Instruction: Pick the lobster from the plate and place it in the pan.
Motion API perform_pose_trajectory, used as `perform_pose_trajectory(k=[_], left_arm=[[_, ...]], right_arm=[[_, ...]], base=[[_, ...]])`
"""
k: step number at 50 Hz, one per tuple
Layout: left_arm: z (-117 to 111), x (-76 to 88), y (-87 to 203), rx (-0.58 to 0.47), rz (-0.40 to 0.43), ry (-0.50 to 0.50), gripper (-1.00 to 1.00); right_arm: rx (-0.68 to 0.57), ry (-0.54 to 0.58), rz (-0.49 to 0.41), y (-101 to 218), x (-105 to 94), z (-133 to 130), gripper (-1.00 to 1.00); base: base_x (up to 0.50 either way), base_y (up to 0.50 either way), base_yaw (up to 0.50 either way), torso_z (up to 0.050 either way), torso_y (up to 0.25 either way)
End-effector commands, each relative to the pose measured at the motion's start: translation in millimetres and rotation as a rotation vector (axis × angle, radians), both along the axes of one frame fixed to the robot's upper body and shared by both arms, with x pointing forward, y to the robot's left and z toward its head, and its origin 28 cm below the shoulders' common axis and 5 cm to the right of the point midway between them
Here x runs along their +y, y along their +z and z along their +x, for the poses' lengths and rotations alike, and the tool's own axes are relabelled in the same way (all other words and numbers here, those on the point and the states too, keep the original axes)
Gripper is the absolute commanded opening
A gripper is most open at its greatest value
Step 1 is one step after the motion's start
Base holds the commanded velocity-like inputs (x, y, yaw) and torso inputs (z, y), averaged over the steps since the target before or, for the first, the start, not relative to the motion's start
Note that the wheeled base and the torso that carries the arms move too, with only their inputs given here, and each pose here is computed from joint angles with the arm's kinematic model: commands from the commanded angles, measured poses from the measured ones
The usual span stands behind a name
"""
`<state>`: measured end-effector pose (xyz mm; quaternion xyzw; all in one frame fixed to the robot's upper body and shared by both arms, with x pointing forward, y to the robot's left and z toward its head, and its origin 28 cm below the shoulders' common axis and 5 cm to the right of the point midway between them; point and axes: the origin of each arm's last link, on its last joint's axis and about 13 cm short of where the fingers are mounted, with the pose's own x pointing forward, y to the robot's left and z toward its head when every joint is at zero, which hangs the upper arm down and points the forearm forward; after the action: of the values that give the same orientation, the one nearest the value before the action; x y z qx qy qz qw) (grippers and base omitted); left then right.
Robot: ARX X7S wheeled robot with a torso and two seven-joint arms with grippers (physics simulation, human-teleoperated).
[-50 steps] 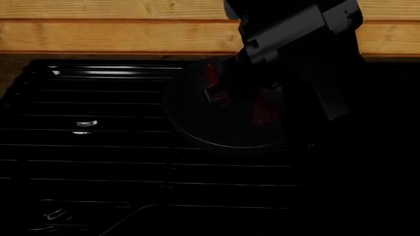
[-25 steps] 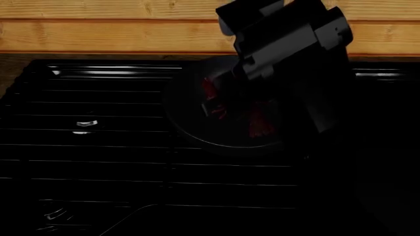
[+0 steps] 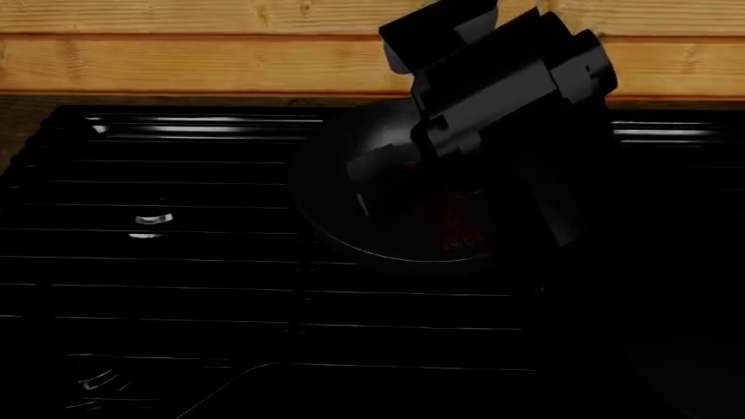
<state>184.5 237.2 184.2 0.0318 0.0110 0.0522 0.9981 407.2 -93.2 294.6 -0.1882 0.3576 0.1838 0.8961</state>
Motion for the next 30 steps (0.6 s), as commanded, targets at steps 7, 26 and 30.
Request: perform_pose_trajectory(k=[7, 26, 30], left_arm=[[3, 1.0, 4, -0.041, -0.048, 0.002, 1.0], [4, 1.3, 2, -0.035, -0.05, 0.002, 1.0], [4, 1.2, 2, -0.037, -0.05, 0.003, 1.0]], right_arm=[[-0.029, 0.005, 0.007, 10, 2.1, 0, 1.0], [-0.106, 0.009, 0.083, 42, -1.2, -2, 1.0], [-0.125, 0.022, 0.152, 47, -2.4, -2, 1.0]], base=[[0.0, 0.0, 0.0, 0.0, 0.0], [0.0, 0.0, 0.0, 0.0, 0.0], [0.0, 0.0, 0.0, 0.0, 0.0]])
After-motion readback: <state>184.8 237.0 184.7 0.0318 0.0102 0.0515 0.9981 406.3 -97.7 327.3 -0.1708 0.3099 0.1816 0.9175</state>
